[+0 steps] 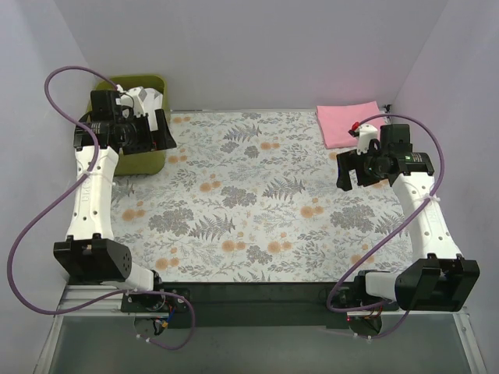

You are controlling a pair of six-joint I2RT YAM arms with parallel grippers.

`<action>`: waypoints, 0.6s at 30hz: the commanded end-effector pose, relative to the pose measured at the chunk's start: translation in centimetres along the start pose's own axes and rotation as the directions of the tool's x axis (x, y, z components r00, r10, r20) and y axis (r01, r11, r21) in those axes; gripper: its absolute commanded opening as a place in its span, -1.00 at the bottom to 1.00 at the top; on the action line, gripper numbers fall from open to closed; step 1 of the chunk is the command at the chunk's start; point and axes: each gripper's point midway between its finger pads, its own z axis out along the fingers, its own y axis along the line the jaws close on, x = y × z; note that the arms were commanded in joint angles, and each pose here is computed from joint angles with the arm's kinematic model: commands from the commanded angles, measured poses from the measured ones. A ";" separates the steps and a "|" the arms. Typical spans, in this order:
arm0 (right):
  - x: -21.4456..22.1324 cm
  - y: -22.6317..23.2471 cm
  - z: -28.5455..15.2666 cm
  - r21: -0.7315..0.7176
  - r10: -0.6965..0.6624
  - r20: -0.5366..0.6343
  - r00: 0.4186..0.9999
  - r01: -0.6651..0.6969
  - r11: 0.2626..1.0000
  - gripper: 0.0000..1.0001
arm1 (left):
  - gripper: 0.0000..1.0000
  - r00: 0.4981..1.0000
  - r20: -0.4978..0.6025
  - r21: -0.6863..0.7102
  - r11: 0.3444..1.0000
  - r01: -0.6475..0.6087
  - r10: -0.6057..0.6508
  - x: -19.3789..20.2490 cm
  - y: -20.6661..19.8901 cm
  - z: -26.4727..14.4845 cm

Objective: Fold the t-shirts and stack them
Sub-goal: Grab the tshirt from the pile

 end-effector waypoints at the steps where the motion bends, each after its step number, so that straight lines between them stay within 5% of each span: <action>1: -2.1 0.5 -0.8 -0.029 -0.024 0.056 0.998 0.026 0.999 0.97 | 0.96 0.991 0.098 -0.044 0.995 -0.086 0.090 -3.1 0.3 -1.8; 12: -2.1 1.2 0.1 -0.093 -0.033 0.049 0.998 0.038 0.995 0.97 | 0.96 0.965 0.221 -0.187 0.977 -0.102 0.143 -12.2 7.6 0.5; 18: -1.7 1.6 1.5 -0.144 0.003 0.009 1.000 -0.002 0.990 0.97 | 0.96 0.958 0.280 -0.259 0.966 0.008 0.067 -14.3 16.2 4.0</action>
